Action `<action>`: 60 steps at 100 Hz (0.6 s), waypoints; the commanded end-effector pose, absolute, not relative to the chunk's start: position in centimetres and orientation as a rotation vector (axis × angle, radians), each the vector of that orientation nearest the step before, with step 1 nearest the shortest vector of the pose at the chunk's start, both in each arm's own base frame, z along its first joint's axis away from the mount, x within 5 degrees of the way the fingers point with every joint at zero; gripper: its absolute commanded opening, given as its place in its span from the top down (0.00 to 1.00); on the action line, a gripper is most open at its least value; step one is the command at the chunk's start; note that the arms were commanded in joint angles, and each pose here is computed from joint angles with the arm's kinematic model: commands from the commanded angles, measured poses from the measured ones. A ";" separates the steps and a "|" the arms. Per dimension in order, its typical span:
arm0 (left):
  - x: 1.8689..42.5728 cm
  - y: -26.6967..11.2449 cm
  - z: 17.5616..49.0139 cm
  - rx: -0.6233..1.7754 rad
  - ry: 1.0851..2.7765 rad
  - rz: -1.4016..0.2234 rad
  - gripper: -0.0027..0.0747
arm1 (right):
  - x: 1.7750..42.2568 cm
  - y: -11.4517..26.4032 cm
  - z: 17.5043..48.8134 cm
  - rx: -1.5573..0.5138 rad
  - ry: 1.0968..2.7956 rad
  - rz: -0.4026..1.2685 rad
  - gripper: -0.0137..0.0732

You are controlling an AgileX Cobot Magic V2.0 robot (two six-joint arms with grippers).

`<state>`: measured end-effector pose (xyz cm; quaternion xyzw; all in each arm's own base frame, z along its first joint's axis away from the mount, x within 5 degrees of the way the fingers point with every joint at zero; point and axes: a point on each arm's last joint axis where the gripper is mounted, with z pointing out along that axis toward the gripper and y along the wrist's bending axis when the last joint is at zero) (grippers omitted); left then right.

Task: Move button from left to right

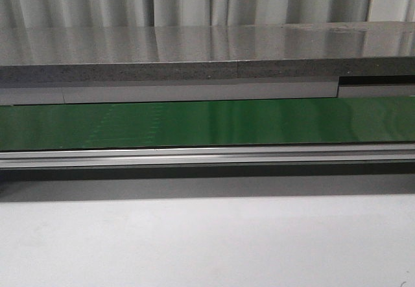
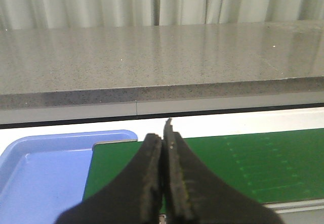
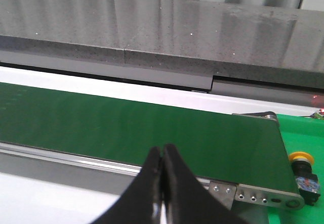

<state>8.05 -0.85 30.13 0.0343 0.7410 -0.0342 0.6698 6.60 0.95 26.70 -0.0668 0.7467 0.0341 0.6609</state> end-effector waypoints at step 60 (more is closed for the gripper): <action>8.1 -0.8 31.6 0.054 1.578 -0.084 0.99 | 5.4 0.7 21.0 -0.122 1.471 0.081 0.92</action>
